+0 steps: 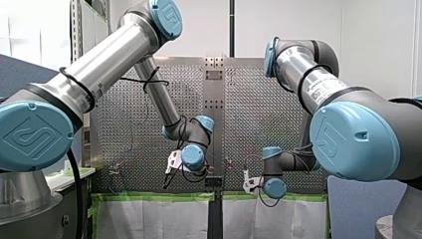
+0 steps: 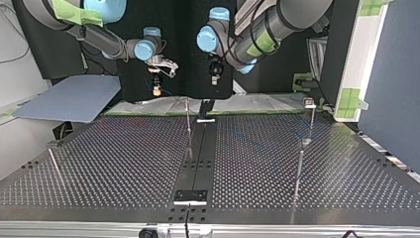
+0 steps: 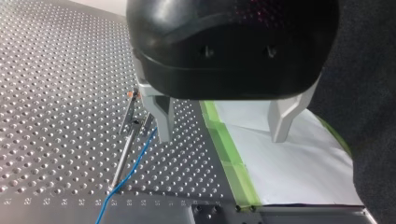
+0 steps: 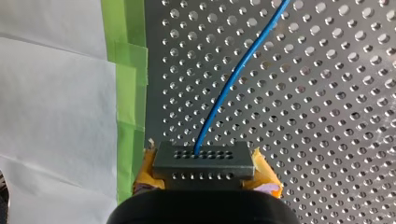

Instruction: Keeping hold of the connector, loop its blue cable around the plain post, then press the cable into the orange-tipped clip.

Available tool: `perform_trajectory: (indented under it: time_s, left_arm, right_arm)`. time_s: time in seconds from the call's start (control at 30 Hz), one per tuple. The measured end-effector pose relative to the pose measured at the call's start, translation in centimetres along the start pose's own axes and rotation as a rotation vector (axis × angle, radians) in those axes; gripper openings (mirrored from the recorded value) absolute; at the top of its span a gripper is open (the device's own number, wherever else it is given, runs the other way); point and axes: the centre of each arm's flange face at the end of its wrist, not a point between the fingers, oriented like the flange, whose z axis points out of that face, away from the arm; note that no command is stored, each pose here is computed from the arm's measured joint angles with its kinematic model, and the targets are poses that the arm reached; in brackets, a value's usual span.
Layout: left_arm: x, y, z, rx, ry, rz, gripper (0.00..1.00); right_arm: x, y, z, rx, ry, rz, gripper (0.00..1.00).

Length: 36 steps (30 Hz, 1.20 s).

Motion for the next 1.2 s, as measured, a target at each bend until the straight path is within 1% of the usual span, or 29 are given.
perform_trajectory:
  time_s: [0.1, 0.2, 0.3, 0.37, 0.4, 0.47, 0.53, 0.57, 0.63, 0.7, 0.8, 0.83, 0.93, 1.0, 1.2]
  left_arm:
    - [0.0, 0.0, 0.0, 0.002, 0.0, 0.0, 1.0]
    - [0.0, 0.0, 0.0, 0.006, 0.0, -0.001, 1.0]
    - [0.0, 0.0, 0.0, 0.009, 0.0, -0.001, 1.0]
    - [0.0, -0.1, 0.1, 0.01, 0.0, -0.001, 1.0]
    - [0.0, 0.0, 0.1, 0.01, 0.0, -0.001, 1.0]
    - [0.0, 0.0, 0.1, 0.012, 0.001, -0.001, 1.0]
    - [0.0, 0.0, 0.1, 0.015, 0.001, -0.001, 1.0]
    - [0.0, 0.0, 0.1, 0.016, 0.002, -0.001, 1.0]
    - [0.0, 0.0, 0.1, 0.017, 0.002, -0.001, 1.0]
    - [0.0, 0.0, 0.2, 0.017, 0.002, -0.002, 1.0]
    - [0.0, 0.0, 0.2, 0.017, 0.002, -0.003, 1.0]
    - [0.0, 0.1, 0.2, 0.017, 0.002, -0.003, 1.0]
    - [0.0, 0.2, 0.4, 0.015, 0.002, -0.005, 1.0]
    - [-0.1, 0.3, 0.4, 0.015, 0.001, -0.005, 1.0]
    - [-0.3, 0.0, 0.8, 0.035, -0.023, -0.014, 1.0]
  right_arm:
    - [-0.1, -0.3, -0.1, 0.004, -0.003, -0.006, 0.0]
    - [-0.1, -0.6, -0.2, 0.009, -0.005, -0.017, 0.0]
    - [-0.2, -1.0, -0.4, 0.016, -0.011, -0.042, 0.0]
    - [-0.3, -1.4, -0.6, 0.025, -0.02, -0.064, 0.0]
    - [-0.3, -1.5, -0.7, 0.029, -0.024, -0.07, 0.0]
    - [-0.3, -2.1, -1.0, 0.048, -0.034, -0.092, 0.0]
    - [0.0, -3.0, -1.5, 0.067, -0.043, -0.119, 0.0]
    - [0.1, -3.2, -1.6, 0.071, -0.044, -0.125, 0.0]
    - [0.8, -4.2, -2.1, 0.079, -0.042, -0.151, 0.0]
    - [1.5, -5.0, -2.5, 0.08, -0.04, -0.163, 0.0]
    - [2.5, -6.1, -3.4, 0.082, -0.034, -0.174, 0.0]
    - [2.9, -6.6, -3.9, 0.086, -0.031, -0.176, 0.0]
    - [3.6, -7.4, -5.1, 0.091, -0.019, -0.175, 0.0]
    - [3.7, -7.4, -5.6, 0.09, -0.017, -0.172, 0.0]
    - [2.5, -7.2, -7.8, 0.086, -0.017, -0.161, 0.0]
